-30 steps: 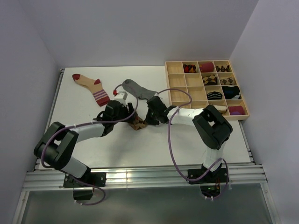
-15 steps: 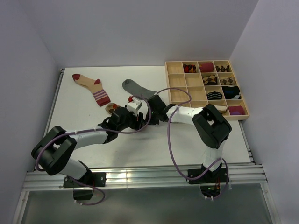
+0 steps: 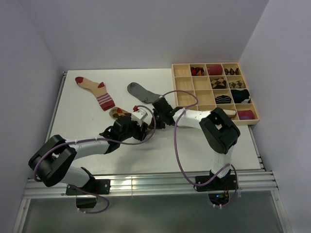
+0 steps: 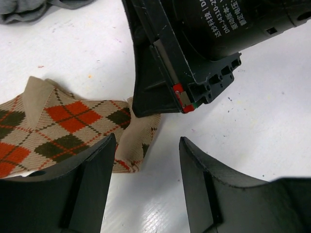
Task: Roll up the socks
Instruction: Roll the sock at the center of the board.
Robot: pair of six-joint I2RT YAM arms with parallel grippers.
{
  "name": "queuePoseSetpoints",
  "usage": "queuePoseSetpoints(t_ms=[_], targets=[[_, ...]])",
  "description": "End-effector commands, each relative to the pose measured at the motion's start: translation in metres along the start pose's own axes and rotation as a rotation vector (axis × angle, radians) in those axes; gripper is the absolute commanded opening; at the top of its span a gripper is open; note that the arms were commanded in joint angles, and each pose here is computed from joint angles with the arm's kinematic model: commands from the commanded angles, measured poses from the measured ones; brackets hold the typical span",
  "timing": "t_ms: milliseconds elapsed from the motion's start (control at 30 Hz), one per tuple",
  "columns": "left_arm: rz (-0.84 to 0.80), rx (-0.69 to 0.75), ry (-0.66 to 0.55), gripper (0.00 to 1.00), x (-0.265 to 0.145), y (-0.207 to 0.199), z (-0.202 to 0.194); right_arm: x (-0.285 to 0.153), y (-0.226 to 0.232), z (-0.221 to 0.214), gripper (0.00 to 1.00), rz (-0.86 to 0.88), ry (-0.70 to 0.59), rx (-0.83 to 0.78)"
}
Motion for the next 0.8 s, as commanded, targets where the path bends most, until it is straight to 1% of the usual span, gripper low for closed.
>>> queuePoseSetpoints(t_ms=[0, 133, 333, 400, 433, 600, 667, 700, 733, 767], targets=[[-0.058, 0.053, -0.027, 0.60, 0.011, -0.009, 0.018, 0.003, 0.002, 0.004, 0.00, -0.003, 0.016, -0.021], [-0.055, 0.055, 0.006, 0.58, 0.015, -0.007, 0.008, 0.004, 0.002, 0.003, 0.00, 0.007, 0.024, -0.017], [-0.019, 0.038, 0.103, 0.55, 0.020, 0.001, -0.019, 0.005, 0.003, 0.001, 0.00, 0.014, 0.031, -0.015], [-0.017, 0.036, 0.118, 0.54, 0.021, 0.001, -0.024, 0.005, 0.004, 0.001, 0.00, 0.017, 0.031, -0.015], [-0.010, 0.034, 0.128, 0.51, 0.022, 0.001, -0.026, 0.005, 0.004, 0.001, 0.00, 0.016, 0.032, -0.015], [0.021, 0.042, 0.141, 0.43, 0.022, 0.003, -0.030, 0.005, 0.003, 0.001, 0.00, 0.017, 0.033, -0.015], [0.034, 0.037, 0.148, 0.30, 0.023, 0.004, -0.032, 0.005, 0.005, 0.001, 0.00, 0.023, 0.035, -0.012], [0.038, 0.034, 0.151, 0.21, 0.024, 0.005, -0.033, 0.004, 0.005, 0.001, 0.00, 0.026, 0.034, -0.011], [0.046, 0.024, 0.148, 0.08, 0.024, 0.005, -0.032, 0.003, 0.006, 0.002, 0.00, 0.028, 0.032, -0.011], [0.057, 0.019, 0.147, 0.03, 0.024, 0.006, -0.032, 0.002, 0.007, 0.002, 0.00, 0.032, 0.030, -0.011]])
Point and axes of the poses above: each gripper's point midway between its finger pads, its own x axis out along the fingers, its own y axis along the line the jaws close on, z = x × y, the point moved 5 cm from there along -x, back along the fingers, and after that the axes turned 5 degrees about -x, right-handed, at the moved point
